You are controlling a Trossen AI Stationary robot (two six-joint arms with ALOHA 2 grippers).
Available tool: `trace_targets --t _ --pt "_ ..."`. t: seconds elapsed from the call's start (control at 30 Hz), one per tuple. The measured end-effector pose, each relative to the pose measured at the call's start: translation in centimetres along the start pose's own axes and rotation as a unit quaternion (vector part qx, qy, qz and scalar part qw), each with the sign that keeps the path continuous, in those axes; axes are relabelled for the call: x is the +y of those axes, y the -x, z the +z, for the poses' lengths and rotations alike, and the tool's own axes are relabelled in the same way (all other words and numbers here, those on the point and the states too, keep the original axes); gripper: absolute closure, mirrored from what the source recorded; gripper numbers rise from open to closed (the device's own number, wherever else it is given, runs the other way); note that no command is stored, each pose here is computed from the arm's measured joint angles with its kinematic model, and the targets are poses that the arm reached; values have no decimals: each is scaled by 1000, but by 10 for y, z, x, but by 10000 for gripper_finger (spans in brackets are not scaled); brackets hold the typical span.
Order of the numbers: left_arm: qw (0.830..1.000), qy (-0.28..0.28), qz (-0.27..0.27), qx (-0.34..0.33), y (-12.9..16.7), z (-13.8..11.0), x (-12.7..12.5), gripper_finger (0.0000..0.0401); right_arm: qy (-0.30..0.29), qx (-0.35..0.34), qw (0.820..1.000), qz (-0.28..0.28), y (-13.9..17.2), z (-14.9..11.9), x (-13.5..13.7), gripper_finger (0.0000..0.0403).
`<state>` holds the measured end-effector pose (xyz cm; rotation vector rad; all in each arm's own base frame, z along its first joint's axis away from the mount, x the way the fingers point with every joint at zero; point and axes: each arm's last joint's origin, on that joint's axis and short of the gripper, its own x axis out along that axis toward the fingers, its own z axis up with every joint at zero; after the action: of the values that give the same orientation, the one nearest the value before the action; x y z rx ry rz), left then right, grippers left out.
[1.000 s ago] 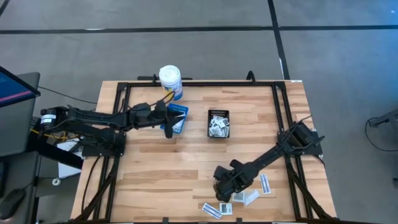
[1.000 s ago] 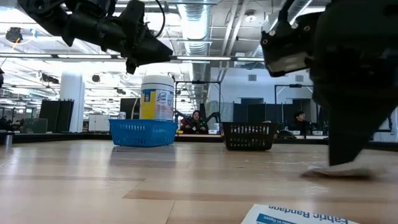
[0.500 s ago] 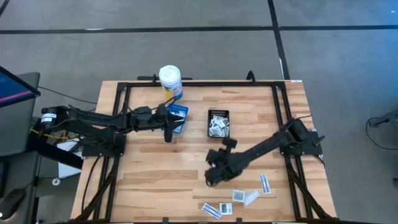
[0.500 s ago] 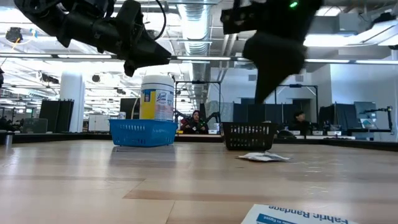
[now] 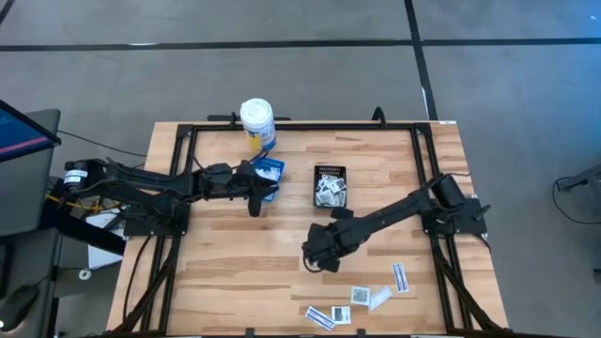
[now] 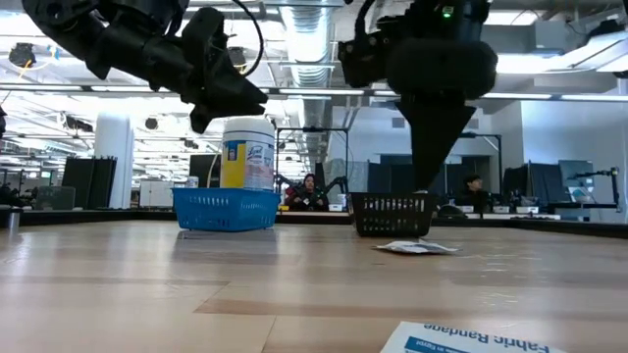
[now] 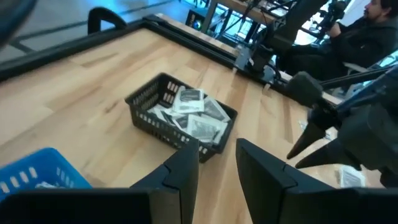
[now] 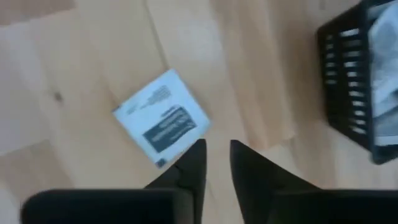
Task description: Pick & Place First Aid Supplies
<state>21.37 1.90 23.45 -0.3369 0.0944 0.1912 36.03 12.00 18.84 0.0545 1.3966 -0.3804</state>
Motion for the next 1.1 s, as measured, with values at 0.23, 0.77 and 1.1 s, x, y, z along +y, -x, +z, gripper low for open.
trace_targets --t 0.23,0.77,1.1 --pt "1000 1 -27 12 1 -5 -12 293 15 27 999 25 -12 -10 3 294" --pt "999 -1 -39 14 2 -6 -16 293 -61 -130 974 175 -24 -44 -38 295" --pt "999 0 -38 5 2 -4 -17 293 -119 -91 970 192 -57 -55 -42 296"
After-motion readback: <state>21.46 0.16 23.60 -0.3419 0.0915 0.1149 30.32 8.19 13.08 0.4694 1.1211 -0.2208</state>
